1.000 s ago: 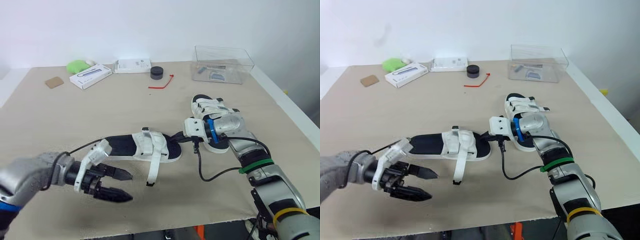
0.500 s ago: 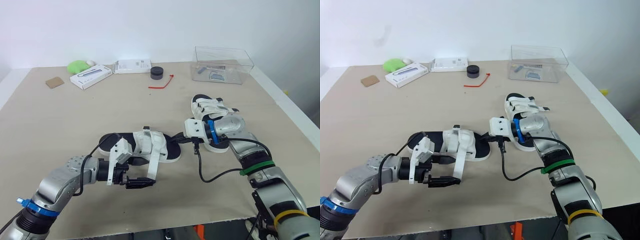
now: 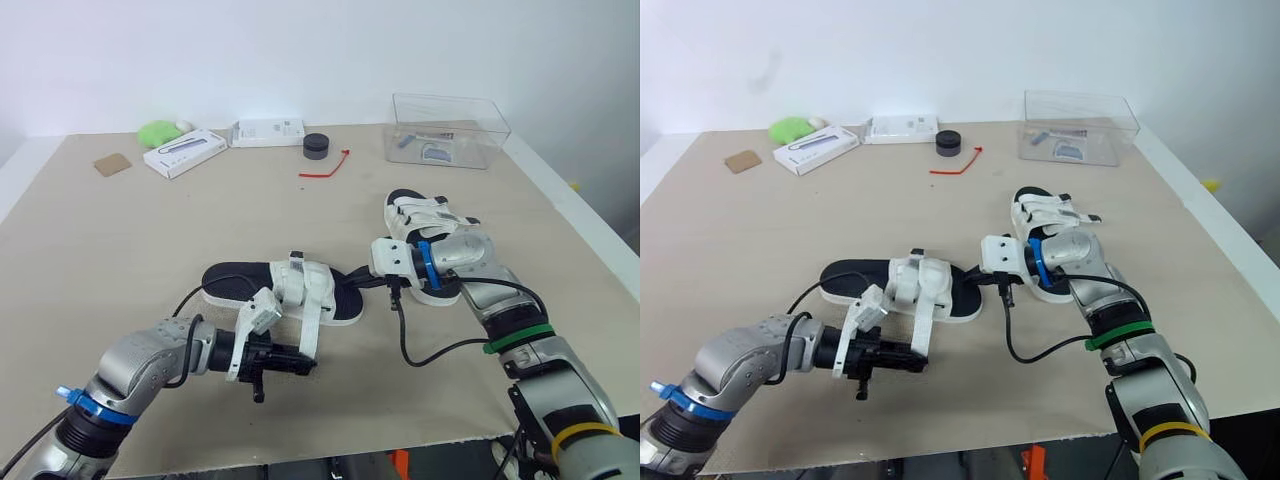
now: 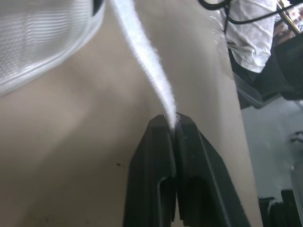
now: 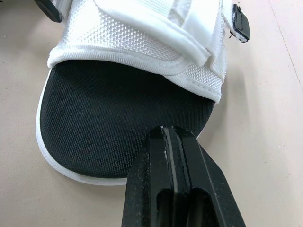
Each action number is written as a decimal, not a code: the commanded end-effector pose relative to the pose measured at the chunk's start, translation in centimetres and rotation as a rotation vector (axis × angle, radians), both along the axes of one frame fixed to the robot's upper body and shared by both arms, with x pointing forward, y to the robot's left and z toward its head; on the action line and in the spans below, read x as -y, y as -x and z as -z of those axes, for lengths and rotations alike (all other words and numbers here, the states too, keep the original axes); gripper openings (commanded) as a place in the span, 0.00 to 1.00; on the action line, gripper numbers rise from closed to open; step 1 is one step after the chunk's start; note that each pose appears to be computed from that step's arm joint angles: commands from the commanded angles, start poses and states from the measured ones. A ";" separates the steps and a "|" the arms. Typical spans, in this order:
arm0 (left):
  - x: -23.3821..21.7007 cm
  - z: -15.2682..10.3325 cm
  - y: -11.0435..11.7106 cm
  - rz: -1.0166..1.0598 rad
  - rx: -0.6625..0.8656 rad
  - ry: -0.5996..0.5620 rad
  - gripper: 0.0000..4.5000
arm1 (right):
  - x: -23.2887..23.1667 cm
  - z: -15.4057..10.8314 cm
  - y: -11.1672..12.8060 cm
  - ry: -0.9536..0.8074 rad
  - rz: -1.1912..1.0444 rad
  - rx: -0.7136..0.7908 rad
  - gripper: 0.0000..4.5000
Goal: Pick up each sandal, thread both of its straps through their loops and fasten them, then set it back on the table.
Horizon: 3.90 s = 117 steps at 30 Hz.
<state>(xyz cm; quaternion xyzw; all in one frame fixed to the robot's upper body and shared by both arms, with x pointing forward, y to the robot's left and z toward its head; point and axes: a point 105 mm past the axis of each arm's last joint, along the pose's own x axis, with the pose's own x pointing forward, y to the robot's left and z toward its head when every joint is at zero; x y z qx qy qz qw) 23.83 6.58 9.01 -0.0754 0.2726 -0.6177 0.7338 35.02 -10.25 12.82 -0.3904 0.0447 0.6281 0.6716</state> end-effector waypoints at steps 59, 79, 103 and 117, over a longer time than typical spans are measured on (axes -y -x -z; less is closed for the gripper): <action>3.5 -5.9 -7.0 0.335 0.122 -0.019 0.02 | 1.2 0.3 -0.1 0.035 0.036 0.002 0.00; 2.6 -9.4 -6.9 0.407 0.216 0.042 0.48 | 1.2 0.3 -0.2 0.033 0.043 0.006 0.00; 3.7 -8.0 -8.3 0.376 0.289 -0.035 0.03 | 1.4 0.3 -0.4 0.041 0.043 0.005 0.00; 4.1 -10.0 -7.6 0.399 0.136 0.081 0.03 | 1.3 0.3 -0.3 0.042 0.040 0.008 0.00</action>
